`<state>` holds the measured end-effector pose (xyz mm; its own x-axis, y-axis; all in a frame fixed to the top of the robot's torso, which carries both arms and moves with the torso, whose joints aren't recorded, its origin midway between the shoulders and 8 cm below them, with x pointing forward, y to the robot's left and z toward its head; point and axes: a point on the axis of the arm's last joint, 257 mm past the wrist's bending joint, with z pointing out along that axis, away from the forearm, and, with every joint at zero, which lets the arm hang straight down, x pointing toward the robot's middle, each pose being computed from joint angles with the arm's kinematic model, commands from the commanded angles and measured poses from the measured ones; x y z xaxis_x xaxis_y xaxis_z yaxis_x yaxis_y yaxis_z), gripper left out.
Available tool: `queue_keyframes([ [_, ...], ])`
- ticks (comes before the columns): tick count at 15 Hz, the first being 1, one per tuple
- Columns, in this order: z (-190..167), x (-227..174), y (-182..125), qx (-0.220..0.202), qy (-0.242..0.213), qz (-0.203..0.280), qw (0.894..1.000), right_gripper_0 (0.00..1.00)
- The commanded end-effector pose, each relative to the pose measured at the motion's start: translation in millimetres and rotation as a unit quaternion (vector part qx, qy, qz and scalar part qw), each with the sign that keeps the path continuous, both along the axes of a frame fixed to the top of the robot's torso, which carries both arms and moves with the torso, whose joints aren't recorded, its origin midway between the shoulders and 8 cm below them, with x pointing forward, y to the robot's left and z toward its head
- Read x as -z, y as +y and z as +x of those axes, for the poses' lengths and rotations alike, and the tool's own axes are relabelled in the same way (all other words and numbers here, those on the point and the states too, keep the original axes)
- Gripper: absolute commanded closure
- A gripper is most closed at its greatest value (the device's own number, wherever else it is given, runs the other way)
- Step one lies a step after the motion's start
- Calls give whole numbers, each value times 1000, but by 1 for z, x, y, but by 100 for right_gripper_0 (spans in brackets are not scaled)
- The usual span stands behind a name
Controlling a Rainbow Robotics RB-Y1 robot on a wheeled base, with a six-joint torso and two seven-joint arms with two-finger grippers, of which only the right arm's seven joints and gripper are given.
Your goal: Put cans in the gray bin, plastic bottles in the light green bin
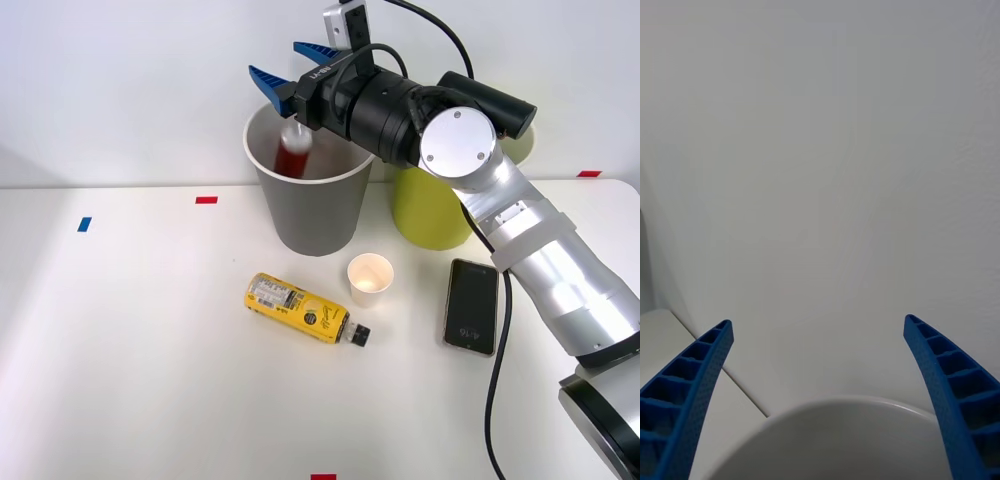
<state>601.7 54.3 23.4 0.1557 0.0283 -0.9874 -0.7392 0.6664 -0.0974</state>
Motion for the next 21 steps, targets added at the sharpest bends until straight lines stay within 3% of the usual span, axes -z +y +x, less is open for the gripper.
queue_keyframes([
  [1, -11, 2, -10, -5, -15, -15, 1000, 0],
  [4, -42, 12, -32, -6, -35, -19, 999, 0],
  [8, -89, 23, -72, 28, -58, 22, 998, 0],
  [17, -164, 78, -185, 165, -41, 67, 983, 0],
  [21, -181, 117, -235, 256, -32, 65, 964, 0],
])
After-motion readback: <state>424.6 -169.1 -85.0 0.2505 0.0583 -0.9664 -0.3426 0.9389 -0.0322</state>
